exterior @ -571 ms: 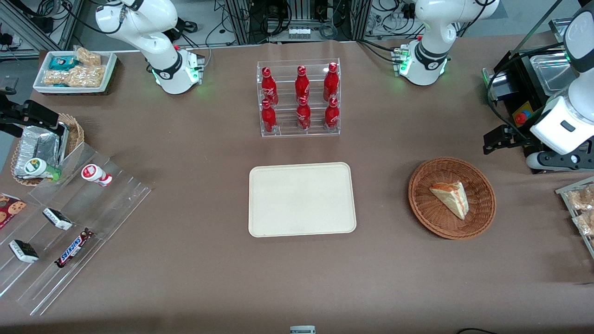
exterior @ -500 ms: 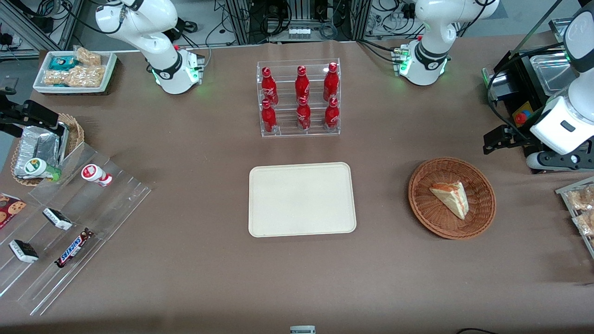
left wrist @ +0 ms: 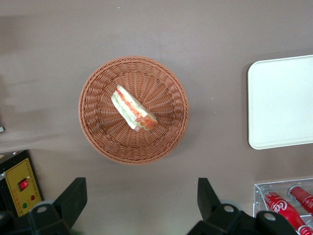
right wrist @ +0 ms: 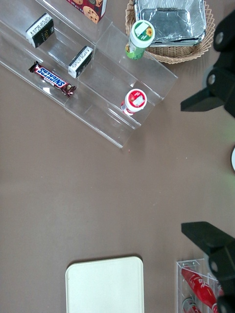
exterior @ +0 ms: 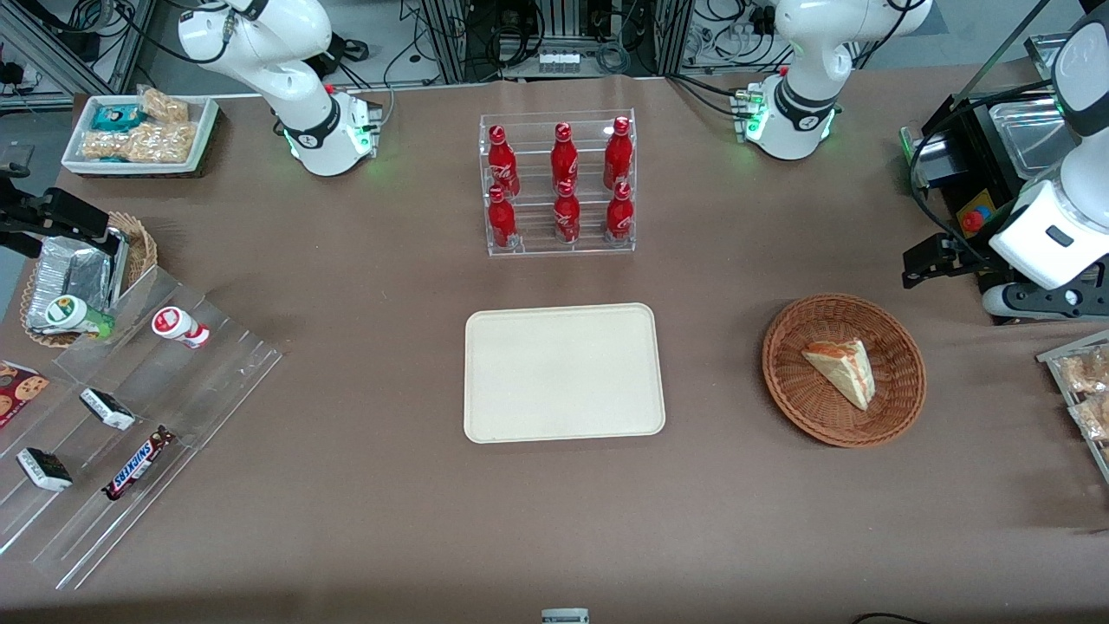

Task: Place sandwich from basket to tray
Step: 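Move the left gripper over the wicker basket above the wrapped sandwich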

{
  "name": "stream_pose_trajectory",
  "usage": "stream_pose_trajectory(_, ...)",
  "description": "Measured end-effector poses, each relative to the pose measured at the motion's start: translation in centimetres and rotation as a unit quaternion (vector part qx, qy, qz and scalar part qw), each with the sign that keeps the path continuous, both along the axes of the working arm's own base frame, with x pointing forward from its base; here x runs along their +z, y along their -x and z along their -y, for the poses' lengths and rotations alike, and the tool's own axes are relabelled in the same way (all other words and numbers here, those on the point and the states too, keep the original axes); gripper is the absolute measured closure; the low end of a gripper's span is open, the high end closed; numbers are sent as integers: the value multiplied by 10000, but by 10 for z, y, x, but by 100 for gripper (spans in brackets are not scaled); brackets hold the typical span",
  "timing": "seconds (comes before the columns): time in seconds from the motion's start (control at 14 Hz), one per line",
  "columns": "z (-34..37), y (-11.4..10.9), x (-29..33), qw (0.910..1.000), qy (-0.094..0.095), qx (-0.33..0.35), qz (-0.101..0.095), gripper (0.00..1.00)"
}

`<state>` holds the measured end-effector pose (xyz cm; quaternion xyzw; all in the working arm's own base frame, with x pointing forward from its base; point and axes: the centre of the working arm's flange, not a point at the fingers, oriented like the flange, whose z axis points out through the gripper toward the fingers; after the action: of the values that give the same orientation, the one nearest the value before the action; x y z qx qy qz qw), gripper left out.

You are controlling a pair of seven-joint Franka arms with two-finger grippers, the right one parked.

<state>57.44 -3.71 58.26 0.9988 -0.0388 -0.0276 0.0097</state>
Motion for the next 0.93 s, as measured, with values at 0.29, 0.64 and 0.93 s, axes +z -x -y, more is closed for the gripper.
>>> stream_pose_trajectory(0.29, -2, 1, -36, 9997, -106, -13, -218, 0)
stream_pose_trajectory(0.64, -6, 9, -153, 9996, -152, 32, -254, 0)
stream_pose_trajectory(0.93, -21, 25, -225, 9985, -135, 517, 132, 0)
